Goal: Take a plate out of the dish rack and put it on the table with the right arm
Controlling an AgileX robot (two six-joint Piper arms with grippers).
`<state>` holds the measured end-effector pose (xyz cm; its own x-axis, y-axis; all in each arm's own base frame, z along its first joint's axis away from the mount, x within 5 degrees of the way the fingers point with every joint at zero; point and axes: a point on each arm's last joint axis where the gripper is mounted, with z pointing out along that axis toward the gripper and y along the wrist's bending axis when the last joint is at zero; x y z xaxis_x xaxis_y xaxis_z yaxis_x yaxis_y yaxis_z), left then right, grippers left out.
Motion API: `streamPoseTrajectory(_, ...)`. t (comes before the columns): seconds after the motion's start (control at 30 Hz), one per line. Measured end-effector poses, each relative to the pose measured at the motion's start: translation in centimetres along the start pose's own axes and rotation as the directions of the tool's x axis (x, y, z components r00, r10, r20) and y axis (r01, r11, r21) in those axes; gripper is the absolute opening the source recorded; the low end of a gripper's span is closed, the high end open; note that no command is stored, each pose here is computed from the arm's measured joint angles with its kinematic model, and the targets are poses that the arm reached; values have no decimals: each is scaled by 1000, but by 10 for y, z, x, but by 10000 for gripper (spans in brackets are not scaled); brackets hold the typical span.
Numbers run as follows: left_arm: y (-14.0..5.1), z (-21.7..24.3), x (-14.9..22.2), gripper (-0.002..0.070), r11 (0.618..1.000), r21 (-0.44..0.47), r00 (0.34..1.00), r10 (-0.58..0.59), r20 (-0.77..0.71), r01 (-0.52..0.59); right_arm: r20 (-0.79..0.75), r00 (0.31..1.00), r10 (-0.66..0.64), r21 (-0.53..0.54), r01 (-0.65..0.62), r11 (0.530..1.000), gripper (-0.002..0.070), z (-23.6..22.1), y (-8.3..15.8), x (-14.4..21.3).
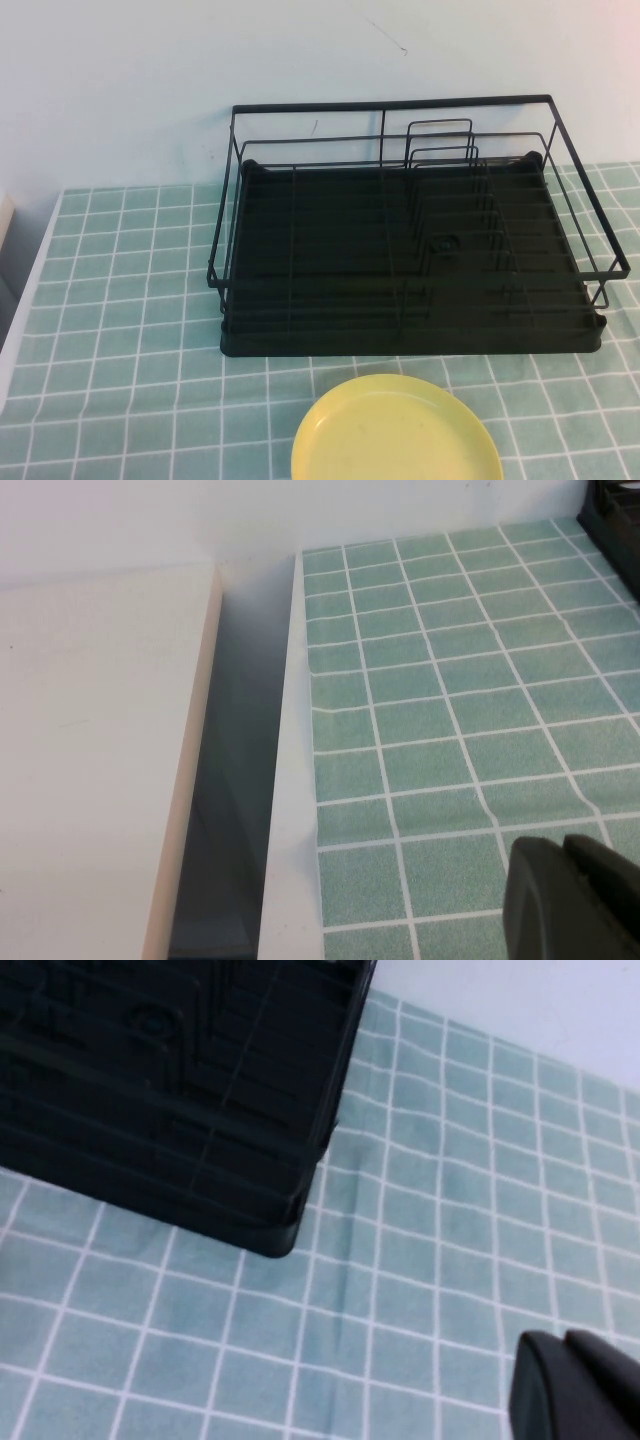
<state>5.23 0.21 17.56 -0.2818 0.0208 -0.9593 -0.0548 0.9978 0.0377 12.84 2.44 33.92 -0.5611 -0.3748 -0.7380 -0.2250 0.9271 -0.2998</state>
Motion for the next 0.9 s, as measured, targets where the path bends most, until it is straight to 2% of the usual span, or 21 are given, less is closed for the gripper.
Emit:
streamPoseTrajectory(0.13,0,0,0,-4,1000,0,1000,0,0,0,20,997,70,-36,-70,997,-1,15,14,44)
streamPoseTrajectory(0.3,0,0,0,-4,1000,0,1000,0,0,0,10,994,109,-59,-109,992,-1,25,23,74)
streamPoseTrajectory(0.57,0,0,0,-4,1000,0,1000,0,0,0,-48,977,208,-130,-213,968,-1,28,33,84)
streamPoseTrajectory(0.73,0,0,0,-4,1000,0,1000,0,0,0,-128,945,302,-196,-322,926,-1,26,41,88)
streamPoseTrajectory(0.9,0,0,0,-4,1000,0,1000,0,0,0,-154,935,318,-206,-346,915,-1,26,43,89)
